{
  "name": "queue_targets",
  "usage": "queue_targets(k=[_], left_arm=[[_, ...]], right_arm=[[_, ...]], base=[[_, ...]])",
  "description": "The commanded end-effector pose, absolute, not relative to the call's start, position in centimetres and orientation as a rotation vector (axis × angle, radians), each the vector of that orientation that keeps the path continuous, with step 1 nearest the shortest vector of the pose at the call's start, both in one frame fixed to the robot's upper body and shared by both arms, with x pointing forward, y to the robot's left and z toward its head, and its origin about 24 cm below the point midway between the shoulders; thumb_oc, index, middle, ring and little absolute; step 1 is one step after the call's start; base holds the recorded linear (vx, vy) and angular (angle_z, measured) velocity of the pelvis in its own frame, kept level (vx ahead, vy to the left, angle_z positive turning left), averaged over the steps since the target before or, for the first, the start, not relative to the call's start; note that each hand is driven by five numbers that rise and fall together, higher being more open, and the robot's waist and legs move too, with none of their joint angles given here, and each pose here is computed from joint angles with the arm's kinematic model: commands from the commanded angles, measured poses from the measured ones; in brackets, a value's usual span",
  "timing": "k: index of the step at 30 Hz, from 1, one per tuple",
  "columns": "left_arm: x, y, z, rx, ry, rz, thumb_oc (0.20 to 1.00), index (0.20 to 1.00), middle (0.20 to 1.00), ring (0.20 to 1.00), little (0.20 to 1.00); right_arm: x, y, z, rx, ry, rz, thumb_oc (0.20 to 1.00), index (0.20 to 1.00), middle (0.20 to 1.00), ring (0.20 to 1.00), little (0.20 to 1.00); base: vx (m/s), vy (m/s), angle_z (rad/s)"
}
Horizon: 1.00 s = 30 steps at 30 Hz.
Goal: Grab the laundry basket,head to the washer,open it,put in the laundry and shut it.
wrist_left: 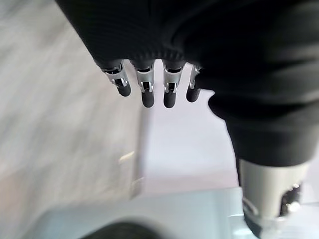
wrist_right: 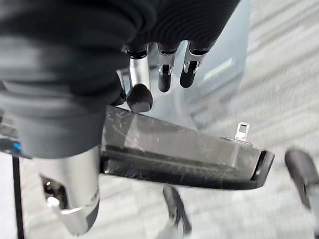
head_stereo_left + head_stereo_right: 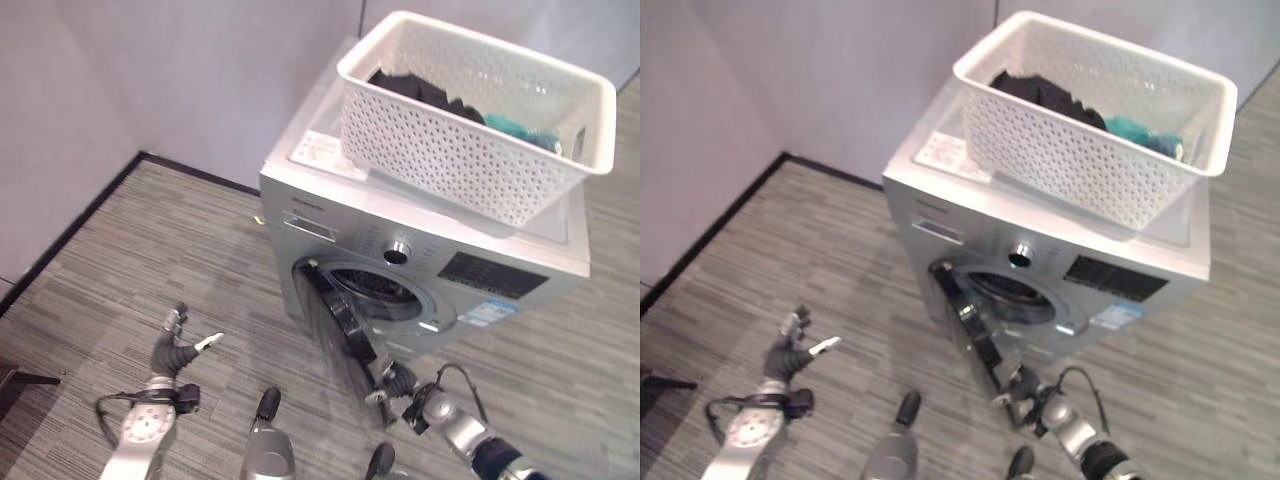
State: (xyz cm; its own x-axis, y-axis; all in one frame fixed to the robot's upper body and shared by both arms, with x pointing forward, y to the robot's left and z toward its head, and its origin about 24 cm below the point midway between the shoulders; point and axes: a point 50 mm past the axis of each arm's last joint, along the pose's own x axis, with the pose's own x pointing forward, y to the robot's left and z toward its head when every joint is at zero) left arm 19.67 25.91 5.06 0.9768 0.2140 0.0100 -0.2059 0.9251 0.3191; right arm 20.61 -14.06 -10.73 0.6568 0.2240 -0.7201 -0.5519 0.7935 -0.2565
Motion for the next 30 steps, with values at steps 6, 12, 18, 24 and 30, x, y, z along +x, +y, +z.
queue_targets(k=[6,12,18,24,30], left_arm=[[23.1,20.7,10.5,0.210,-0.218,-0.067,1.000,1.000,1.000,1.000,1.000],[24.5,15.9,14.6,0.135,-0.363,-0.369,1.000,1.000,1.000,1.000,1.000],[25.3,12.7,16.2,0.007,-0.403,-0.538,1.000,1.000,1.000,1.000,1.000],[25.6,12.4,16.1,-0.023,-0.389,-0.562,1.000,1.000,1.000,1.000,1.000],[25.9,12.0,14.7,-0.120,-0.315,-0.563,1.000,1.000,1.000,1.000,1.000]], right_arm=[[26.5,-4.0,-6.5,-0.267,0.582,0.519,1.000,1.000,1.000,1.000,1.000],[28.0,-4.7,-6.0,-0.303,0.583,0.498,1.000,1.000,1.000,1.000,1.000],[26.1,-7.5,-8.6,-0.404,0.699,0.502,1.000,1.000,1.000,1.000,1.000],[23.0,-11.1,-11.3,-0.386,0.841,0.416,1.000,1.000,1.000,1.000,1.000],[22.1,-12.7,-11.9,-0.313,0.873,0.345,1.000,1.000,1.000,1.000,1.000]], base=[[-0.01,-0.134,0.50],[-0.10,-0.054,0.62],[-0.03,0.113,-0.05],[0.09,0.107,-0.07],[0.04,0.023,-0.13]])
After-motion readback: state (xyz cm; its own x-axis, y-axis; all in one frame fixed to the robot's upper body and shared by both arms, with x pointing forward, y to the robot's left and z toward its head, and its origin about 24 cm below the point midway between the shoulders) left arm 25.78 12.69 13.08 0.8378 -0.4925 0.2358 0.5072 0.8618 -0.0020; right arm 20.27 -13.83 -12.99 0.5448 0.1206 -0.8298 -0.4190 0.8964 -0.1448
